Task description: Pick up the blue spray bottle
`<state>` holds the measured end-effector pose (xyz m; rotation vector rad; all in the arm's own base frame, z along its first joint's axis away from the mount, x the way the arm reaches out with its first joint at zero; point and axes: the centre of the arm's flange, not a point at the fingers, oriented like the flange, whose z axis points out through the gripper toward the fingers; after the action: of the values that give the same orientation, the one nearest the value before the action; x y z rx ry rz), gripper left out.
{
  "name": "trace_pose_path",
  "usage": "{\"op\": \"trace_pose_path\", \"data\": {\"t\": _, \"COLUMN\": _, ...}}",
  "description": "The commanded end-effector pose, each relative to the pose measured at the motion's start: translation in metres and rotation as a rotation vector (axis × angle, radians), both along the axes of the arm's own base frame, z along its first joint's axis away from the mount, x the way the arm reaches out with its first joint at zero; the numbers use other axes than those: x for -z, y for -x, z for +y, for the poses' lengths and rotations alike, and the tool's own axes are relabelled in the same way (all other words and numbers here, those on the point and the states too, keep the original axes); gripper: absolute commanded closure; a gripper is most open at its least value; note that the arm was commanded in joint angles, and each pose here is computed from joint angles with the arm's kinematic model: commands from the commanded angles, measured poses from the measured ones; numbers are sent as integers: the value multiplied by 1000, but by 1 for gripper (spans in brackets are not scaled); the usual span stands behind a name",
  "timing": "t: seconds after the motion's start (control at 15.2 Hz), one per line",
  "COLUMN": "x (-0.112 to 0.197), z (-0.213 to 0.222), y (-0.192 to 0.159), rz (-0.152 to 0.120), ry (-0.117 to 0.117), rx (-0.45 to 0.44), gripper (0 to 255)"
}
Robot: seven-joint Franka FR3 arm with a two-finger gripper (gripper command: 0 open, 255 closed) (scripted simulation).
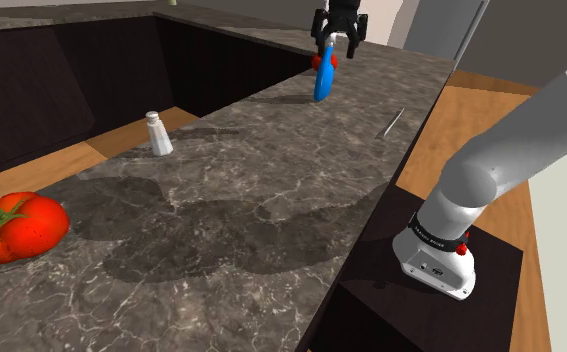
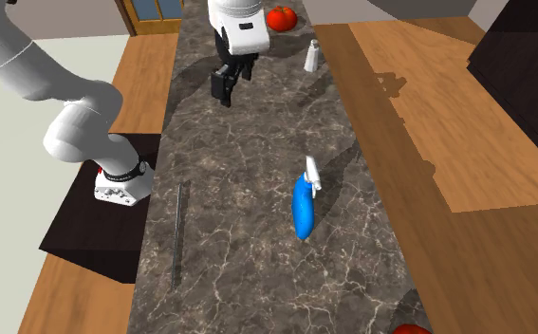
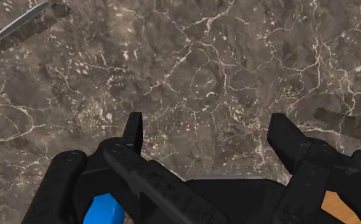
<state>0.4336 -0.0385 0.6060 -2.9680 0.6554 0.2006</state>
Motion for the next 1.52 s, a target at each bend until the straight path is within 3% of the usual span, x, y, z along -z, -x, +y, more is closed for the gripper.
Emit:
{"op": "trace_pose_path", "data": {"t": 0.0, "x": 4, "z": -20, "y": -28, "rz": 22, "ry": -20, "rx": 89, "gripper": 0}}
{"op": "trace_pose_path", "data": {"t": 0.73, "x": 37, "z": -150, "y": -124, "rz": 140, "ry": -129, "rx": 557, "gripper": 0}}
{"op": "trace_pose_path", "data": {"t": 1.39, "x": 87, "z": -289, "y": -149, "rz": 248, "ry": -228, "rx": 982, "gripper": 0}}
{"op": "trace_pose_path", "data": {"t": 1.45, "x": 88, "z": -290, "y": -149, "rz": 249, "ry": -229, "rx": 986, "gripper": 0}}
